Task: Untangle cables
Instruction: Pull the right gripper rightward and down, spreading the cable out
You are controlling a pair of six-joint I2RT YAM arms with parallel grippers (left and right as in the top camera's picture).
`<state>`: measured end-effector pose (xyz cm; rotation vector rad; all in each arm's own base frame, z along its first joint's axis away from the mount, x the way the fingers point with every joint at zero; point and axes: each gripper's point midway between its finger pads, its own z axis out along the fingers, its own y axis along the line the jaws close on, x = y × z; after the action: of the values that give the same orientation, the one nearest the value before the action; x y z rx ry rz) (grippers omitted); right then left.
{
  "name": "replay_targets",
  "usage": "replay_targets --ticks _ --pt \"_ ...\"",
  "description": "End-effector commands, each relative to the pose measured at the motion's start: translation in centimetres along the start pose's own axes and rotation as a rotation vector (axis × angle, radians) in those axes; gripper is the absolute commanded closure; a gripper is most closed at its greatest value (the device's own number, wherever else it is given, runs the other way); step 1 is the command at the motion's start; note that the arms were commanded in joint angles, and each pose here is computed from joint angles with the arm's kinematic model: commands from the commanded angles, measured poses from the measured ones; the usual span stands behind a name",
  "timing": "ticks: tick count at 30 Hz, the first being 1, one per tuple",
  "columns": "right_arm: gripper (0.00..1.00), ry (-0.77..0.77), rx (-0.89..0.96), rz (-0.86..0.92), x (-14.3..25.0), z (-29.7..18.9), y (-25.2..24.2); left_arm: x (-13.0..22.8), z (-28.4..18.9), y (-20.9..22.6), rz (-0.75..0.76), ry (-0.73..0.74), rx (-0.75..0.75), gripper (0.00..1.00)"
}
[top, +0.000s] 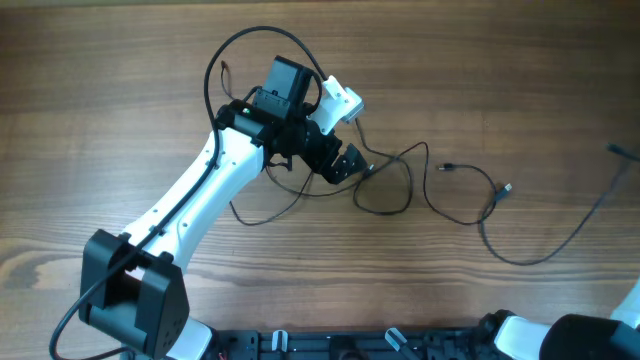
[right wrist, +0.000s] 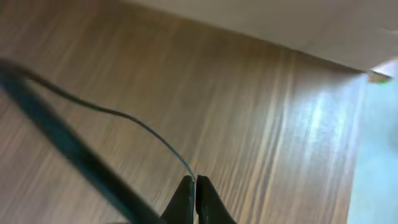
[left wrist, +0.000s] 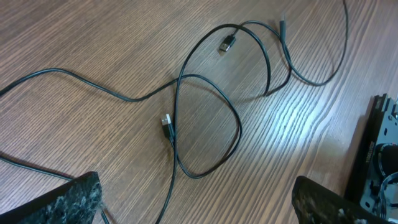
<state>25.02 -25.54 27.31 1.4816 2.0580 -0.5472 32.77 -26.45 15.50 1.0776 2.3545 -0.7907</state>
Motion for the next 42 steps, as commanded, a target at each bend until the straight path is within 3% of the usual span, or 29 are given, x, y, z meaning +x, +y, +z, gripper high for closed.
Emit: replay_targets --ticks 1,11,26,30,31,32,34,38,42 --pt "0.96 -0.034 0.034 0.14 -2.2 0.0 -3.7 0.0 0.0 0.2 0.018 0.0 -0.004 0.0" --pt "0.96 -0.016 0.129 0.393 -3.9 2.9 -10.9 -0.1 0.0 0.3 0.022 -0.007 -0.006 0.0" --pt "0.96 0.232 0.424 0.469 0.8 13.2 -19.2 0.0 0.0 0.2 0.018 -0.003 -0.004 0.0" --pt "0.95 0.274 0.422 0.491 2.0 14.8 -19.7 -0.1 0.0 0.0 0.019 -0.007 0.006 0.0" --pt "0.88 0.271 0.422 0.491 1.9 14.9 -19.7 -0.1 0.0 0.0 0.019 -0.008 0.01 0.0" --pt "0.7 0.266 0.418 0.493 1.8 15.0 -19.7 -0.1 0.0 -0.1 0.019 -0.008 0.013 0.0" --pt "0.47 0.269 0.379 0.498 1.7 15.3 -19.0 -0.1 0.0 -0.1 0.018 -0.008 0.014 0.0" --pt "0.42 0.281 0.275 0.463 1.2 15.9 -17.4 -0.1 0.0 -0.1 0.018 -0.008 0.014 0.0" --pt "0.41 0.312 0.059 0.385 0.8 16.3 -13.6 -0.2 0.1 -0.7 0.018 -0.013 0.042 0.0"
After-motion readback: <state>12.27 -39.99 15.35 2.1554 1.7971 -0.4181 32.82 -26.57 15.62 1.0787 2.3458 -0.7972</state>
